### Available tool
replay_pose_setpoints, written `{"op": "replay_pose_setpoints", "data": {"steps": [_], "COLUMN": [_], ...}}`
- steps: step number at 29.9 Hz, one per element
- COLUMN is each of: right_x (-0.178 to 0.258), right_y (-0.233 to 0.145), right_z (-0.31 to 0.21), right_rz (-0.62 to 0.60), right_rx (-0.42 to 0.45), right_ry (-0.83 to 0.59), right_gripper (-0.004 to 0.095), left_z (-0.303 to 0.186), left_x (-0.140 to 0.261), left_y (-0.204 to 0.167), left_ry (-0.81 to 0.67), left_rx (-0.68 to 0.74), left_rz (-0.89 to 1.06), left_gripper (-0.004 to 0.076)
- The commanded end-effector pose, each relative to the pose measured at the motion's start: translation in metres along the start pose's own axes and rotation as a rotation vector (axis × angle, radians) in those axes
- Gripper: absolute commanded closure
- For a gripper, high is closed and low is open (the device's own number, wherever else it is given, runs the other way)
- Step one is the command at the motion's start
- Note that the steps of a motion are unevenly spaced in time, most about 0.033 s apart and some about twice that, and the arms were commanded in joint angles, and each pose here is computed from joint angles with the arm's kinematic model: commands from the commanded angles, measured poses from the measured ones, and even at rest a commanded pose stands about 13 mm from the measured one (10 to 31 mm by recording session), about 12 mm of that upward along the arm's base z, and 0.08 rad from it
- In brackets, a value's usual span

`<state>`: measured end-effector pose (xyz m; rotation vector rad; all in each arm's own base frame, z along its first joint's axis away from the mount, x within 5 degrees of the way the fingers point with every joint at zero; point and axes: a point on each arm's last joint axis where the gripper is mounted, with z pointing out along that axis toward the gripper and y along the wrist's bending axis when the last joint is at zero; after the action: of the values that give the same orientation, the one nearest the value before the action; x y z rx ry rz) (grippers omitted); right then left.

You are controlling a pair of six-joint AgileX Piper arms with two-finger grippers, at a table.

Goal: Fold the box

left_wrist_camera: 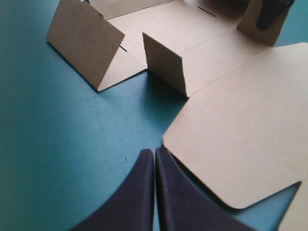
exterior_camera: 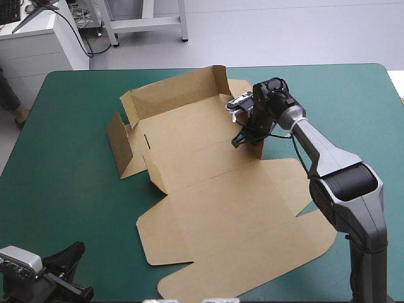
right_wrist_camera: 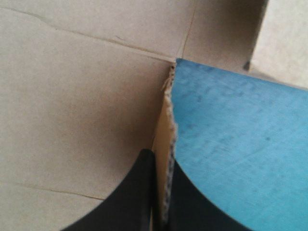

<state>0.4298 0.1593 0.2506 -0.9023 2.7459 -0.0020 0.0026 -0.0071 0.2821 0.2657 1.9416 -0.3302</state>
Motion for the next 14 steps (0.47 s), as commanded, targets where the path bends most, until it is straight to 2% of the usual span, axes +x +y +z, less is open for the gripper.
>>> {"op": "replay_pose_setpoints", "data": {"steps": [1,3,5,8,14], "right_x": [0.005,0.007,0.007,0.006,-0.004], "right_y": [-0.020,-0.026,-0.028,-0.024,-0.003], "right_z": [-0.037,-0.038,-0.039,-0.038,-0.036], "right_rz": [-0.058,-0.128,-0.244,-0.400,-0.502], "right_rx": [0.196,0.273,0.289,0.239,0.071], "right_ry": [-0.008,0.021,0.043,0.041,-0.083], "right_gripper": [0.0927,0.0927,0.0927,0.0927,0.0927], "left_z": [-0.002,-0.002,-0.002,-0.002,-0.002], "left_x": [-0.013,-0.013,-0.013,-0.013,-0.013], "left_y": [-0.002,-0.002,-0.002,-0.002,-0.002], "left_ry": [-0.079,-0.079,-0.079,-0.079,-0.079], "left_rx": [0.016,0.016,0.016,0.016,0.016], "left_rz": [-0.006,-0.006,-0.006,-0.006,-0.006], "left_gripper": [0.0732,0.0732,0.0732,0.0732,0.0732]}}
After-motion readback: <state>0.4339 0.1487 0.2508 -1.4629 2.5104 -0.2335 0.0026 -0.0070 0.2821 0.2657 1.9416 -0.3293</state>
